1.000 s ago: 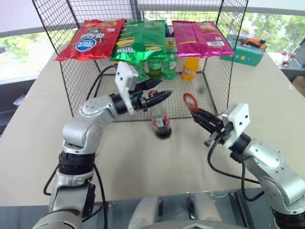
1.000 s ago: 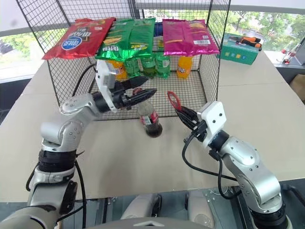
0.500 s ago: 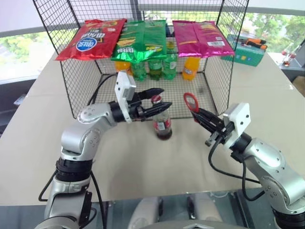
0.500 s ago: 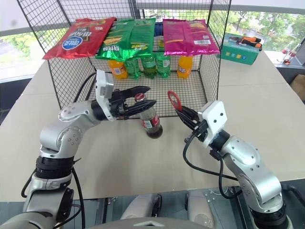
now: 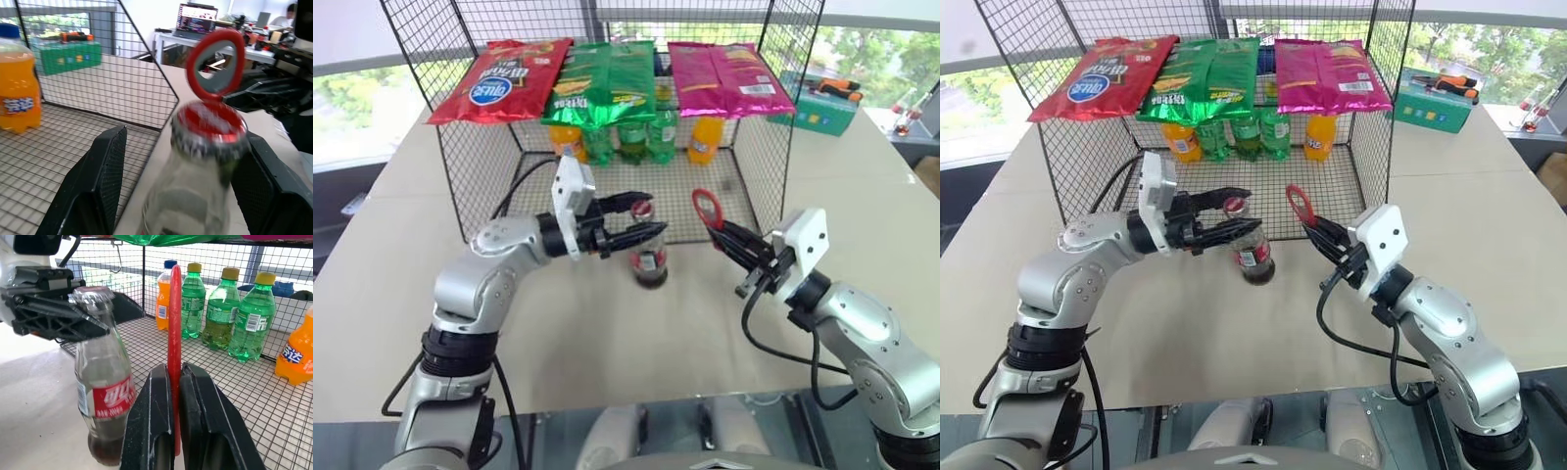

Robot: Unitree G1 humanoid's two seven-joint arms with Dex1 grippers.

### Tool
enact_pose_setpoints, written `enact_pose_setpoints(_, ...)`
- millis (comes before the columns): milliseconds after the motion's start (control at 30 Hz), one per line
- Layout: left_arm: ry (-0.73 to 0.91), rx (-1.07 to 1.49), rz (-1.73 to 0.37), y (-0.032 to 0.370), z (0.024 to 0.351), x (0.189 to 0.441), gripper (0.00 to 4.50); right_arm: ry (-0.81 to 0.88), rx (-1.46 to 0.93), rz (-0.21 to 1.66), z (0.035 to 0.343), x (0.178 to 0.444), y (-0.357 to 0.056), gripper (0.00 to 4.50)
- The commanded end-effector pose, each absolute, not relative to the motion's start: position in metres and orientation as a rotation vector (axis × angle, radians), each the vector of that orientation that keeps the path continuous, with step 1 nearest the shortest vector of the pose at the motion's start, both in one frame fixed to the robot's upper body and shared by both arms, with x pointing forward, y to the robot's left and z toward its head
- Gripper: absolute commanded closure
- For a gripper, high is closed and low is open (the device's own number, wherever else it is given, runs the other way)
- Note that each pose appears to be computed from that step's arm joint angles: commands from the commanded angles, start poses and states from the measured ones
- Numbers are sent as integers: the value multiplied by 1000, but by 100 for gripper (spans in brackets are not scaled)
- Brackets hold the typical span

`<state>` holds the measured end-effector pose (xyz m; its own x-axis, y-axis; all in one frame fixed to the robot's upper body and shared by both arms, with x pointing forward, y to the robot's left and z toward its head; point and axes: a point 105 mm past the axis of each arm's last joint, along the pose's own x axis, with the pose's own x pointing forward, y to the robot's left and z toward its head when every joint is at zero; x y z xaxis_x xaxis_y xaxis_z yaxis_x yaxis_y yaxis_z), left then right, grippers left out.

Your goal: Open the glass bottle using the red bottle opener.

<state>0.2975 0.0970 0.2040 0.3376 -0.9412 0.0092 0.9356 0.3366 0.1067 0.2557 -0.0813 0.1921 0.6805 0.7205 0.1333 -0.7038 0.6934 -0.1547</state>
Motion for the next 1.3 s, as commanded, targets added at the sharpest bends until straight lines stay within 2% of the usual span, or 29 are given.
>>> enact_pose_setpoints(33,-102,120,-1242,96,212,291,146,-254,-105,811,208,249,-80,450)
enact_pose_setpoints(767,-62,155,-1305,93,203,284,146,-251,-104,812,204,250,-79,450)
enact_pose_setpoints(867,-59,155,-1308,93,202,284,218,-252,-107,817,204,249,-78,450)
enact_pose_setpoints(900,-58,155,-1308,93,202,284,277,-253,-107,819,204,249,-78,450)
enact_pose_setpoints(967,-57,156,-1309,94,200,284,324,-261,-121,830,204,248,-76,450)
enact_pose_setpoints(1300,-59,164,-1325,92,198,283,333,-342,-287,920,205,251,-50,450)
